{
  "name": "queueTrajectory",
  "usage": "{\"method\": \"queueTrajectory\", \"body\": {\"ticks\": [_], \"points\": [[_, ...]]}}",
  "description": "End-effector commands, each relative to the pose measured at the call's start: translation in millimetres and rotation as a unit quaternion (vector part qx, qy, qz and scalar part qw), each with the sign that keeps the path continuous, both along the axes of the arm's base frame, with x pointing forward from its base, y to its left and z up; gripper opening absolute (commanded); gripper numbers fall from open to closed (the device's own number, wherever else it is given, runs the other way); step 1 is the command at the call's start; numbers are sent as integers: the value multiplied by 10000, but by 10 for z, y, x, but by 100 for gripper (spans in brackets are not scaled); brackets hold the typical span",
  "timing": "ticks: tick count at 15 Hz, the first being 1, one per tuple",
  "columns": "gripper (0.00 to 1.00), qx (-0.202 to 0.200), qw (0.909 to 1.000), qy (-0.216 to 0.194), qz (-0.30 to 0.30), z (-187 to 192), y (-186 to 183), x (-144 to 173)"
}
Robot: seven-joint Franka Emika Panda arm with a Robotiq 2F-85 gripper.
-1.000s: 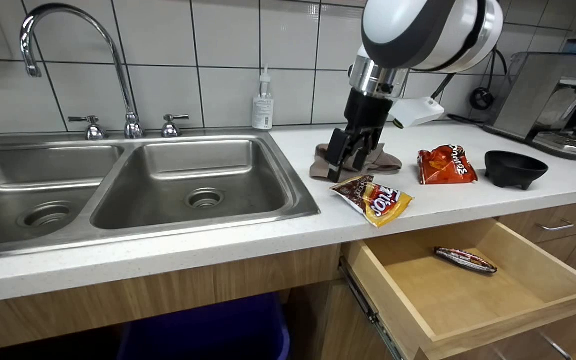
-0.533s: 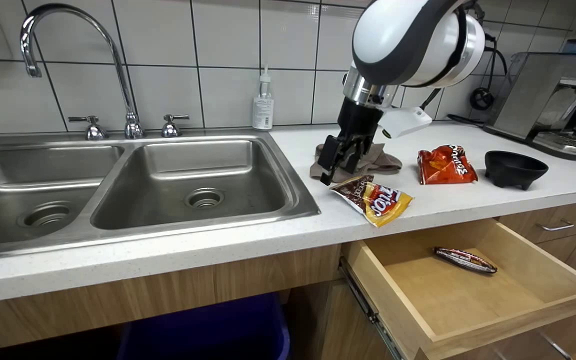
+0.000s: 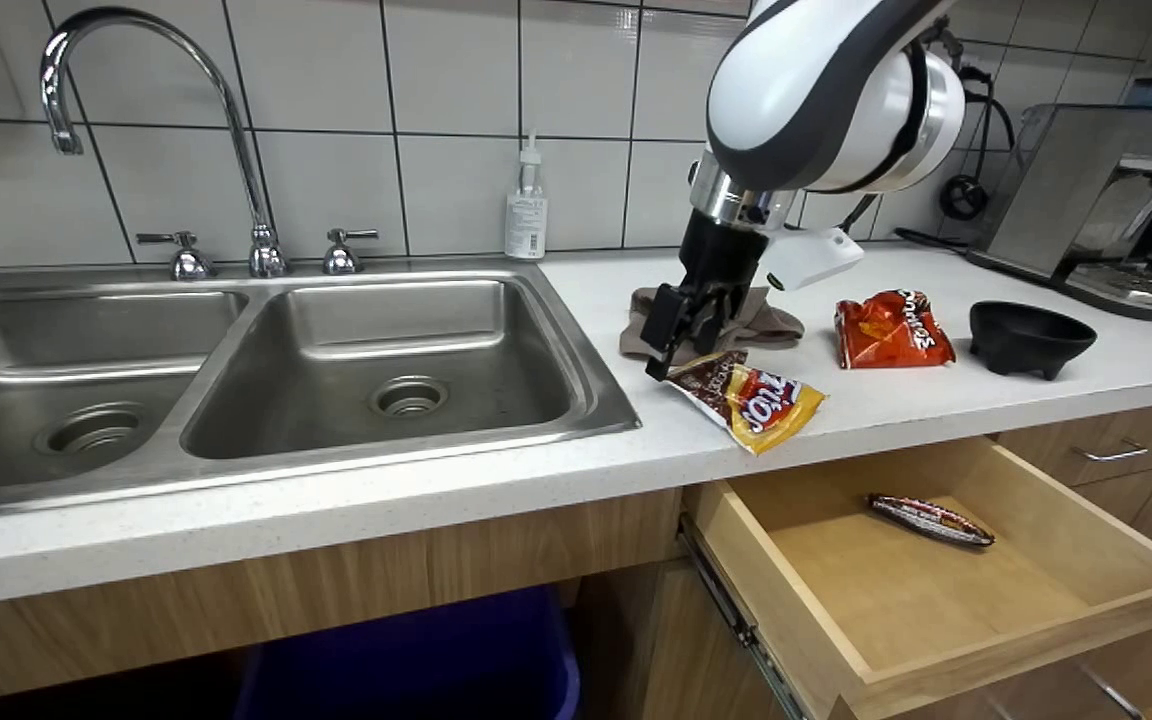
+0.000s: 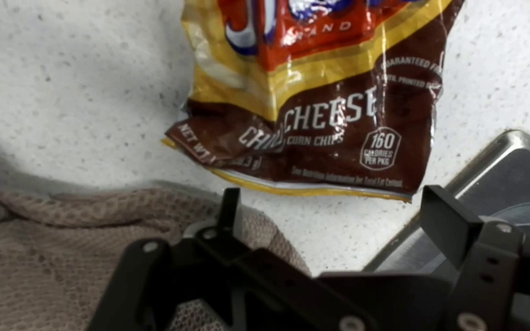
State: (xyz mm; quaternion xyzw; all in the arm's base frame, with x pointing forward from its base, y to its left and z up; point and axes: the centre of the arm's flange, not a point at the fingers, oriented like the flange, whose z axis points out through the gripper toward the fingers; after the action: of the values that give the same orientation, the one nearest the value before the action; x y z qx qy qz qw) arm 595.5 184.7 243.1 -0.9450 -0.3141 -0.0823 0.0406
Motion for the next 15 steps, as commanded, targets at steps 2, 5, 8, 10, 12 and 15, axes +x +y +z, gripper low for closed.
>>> {"method": "queueTrajectory", "body": {"ticks": [2, 5, 8, 10, 12, 15], "points": [[100, -35, 10000, -16, 66, 10, -106, -4], [100, -60, 9999, 32, 85, -15, -129, -45], [100, -92, 9999, 74, 121, -38, -150, -95], [100, -112, 9998, 96, 152, -47, -170, -133], [100, -124, 9997, 123, 164, -60, -207, -169], [100, -143, 9997, 165, 136, -85, -280, -205]]}}
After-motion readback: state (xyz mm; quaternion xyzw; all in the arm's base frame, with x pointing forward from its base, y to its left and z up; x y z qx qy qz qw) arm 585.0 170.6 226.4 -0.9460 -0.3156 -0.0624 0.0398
